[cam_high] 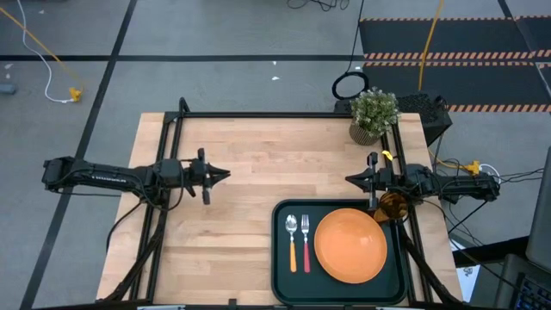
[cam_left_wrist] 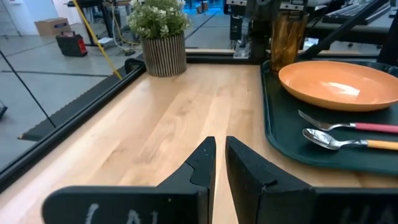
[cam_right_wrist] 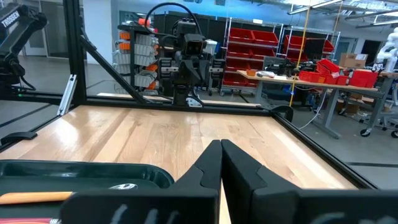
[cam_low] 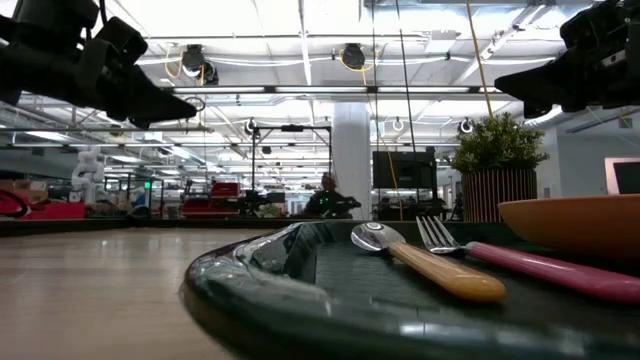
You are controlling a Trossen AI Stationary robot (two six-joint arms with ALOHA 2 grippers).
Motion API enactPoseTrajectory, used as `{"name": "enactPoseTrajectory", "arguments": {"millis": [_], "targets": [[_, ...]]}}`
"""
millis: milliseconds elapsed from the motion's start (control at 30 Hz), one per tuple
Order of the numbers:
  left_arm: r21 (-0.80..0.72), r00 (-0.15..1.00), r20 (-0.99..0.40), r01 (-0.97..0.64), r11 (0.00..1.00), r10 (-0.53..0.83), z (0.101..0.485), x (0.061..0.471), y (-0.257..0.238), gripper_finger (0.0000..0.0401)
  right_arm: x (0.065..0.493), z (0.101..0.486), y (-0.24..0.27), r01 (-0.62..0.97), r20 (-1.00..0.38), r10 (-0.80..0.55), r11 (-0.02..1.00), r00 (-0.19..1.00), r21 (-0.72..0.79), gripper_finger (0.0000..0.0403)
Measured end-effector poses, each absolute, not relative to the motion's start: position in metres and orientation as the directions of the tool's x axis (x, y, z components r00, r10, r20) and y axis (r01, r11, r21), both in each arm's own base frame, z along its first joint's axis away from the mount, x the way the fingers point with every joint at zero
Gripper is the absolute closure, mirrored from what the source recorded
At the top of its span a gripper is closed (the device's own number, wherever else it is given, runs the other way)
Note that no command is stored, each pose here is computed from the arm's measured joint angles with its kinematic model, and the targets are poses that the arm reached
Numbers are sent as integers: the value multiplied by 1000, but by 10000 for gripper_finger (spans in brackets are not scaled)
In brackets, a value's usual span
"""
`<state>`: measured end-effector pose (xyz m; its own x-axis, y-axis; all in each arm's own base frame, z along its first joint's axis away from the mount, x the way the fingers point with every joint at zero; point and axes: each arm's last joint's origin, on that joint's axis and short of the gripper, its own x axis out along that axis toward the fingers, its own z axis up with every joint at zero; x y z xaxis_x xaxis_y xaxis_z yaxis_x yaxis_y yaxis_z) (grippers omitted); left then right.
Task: Pick and place plate/cup/fork/spoon on tray
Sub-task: Return to Home Position
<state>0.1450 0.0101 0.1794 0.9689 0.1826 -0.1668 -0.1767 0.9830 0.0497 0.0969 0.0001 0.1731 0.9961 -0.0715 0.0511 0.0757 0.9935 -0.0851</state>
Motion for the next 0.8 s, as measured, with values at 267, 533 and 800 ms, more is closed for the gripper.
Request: {"name": "enactPoseTrajectory", "arguments": {"millis": [267,533,800], "targets": [[46,970,-163,-177,983,182,173,140,10,362,97,173,0,76,51,-72,993,996,-85,403],[35,970,-137,-196,980,199,157,131,10,362,97,173,0,76,51,-72,993,996,-85,403],[43,973,-117,-196,980,200,156,129,10,362,97,173,0,76,52,-71,994,996,-85,403]]}}
